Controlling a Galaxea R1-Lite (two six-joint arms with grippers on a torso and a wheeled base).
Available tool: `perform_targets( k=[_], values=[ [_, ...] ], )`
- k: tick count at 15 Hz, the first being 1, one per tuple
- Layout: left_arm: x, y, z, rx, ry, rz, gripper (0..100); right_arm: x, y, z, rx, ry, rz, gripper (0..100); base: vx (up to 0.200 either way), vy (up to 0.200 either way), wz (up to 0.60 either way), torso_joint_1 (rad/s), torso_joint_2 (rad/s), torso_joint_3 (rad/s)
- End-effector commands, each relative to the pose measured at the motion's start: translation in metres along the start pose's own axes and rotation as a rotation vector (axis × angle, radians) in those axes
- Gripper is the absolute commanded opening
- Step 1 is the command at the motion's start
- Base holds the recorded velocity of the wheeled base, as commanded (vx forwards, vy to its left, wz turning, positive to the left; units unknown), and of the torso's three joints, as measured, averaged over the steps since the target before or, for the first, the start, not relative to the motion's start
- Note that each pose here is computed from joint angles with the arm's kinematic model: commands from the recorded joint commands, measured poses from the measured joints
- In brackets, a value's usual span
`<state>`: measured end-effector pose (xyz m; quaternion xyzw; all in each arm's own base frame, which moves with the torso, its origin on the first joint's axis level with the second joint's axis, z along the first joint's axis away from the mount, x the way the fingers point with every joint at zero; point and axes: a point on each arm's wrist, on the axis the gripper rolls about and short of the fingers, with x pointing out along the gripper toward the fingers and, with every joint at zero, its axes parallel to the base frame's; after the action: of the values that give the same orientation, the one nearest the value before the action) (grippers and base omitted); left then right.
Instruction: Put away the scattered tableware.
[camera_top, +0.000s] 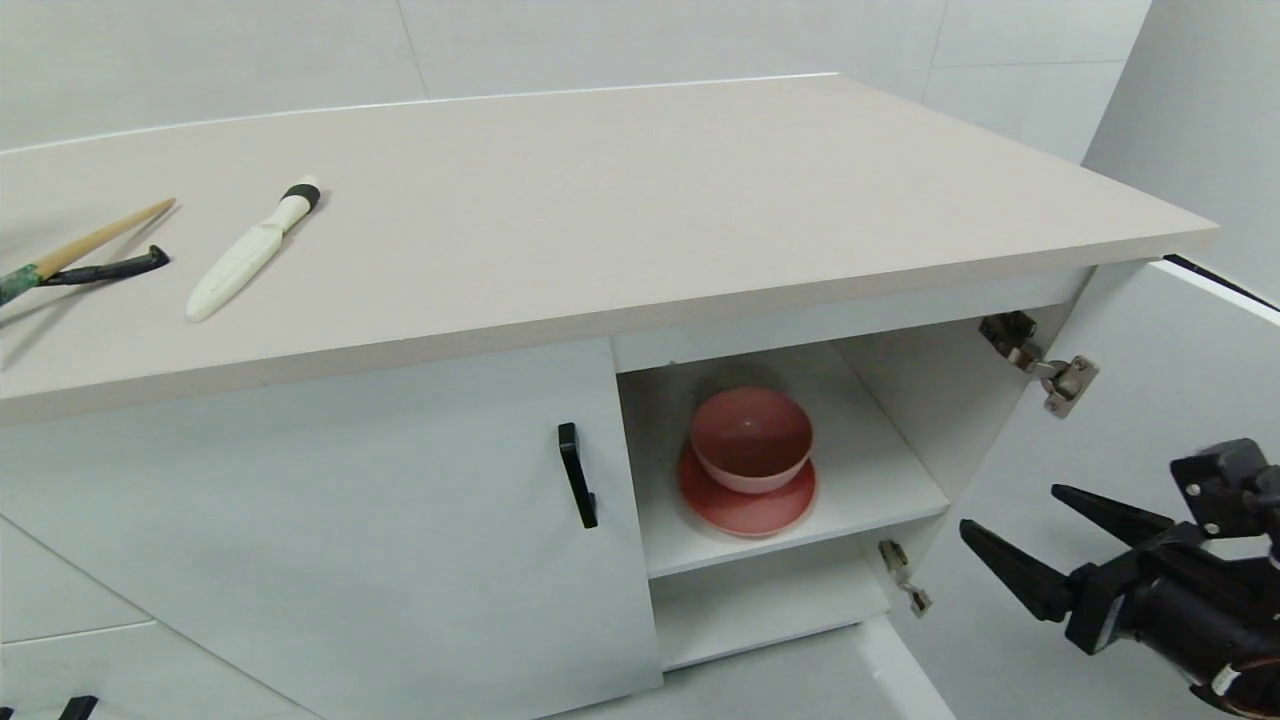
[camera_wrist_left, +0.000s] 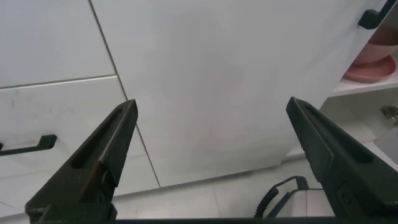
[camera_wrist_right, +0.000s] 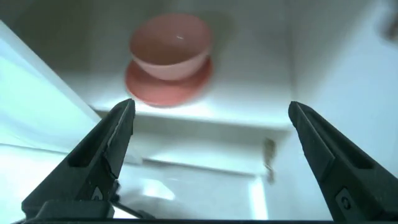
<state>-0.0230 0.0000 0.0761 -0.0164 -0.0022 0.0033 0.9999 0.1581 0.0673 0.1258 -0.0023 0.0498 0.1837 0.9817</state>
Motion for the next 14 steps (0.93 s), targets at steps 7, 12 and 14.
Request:
perform_targets(
  k=[7, 12, 14],
  values=[
    [0.0, 0.0, 0.0, 0.005, 0.001, 0.001, 100, -0.061, -0.025, -0.001, 0.011, 0.056, -0.278, 100, -0.2, 0.0, 0.0, 0.004, 0.0, 0.002],
    [0.0, 0.0, 0.0, -0.001, 0.001, 0.003, 100, -0.128, -0.025, -0.011, 0.026, -0.009, -0.49, 100, -0.2, -0.04, 0.0, 0.001, 0.0, 0.0],
    [0.0, 0.0, 0.0, 0.002, 0.001, 0.001, 100, -0.16, -0.013, -0.031, -0.018, -0.051, -0.508, 100, 0.0, 0.0, 0.0, 0.0, 0.0, 0.0]
  ],
)
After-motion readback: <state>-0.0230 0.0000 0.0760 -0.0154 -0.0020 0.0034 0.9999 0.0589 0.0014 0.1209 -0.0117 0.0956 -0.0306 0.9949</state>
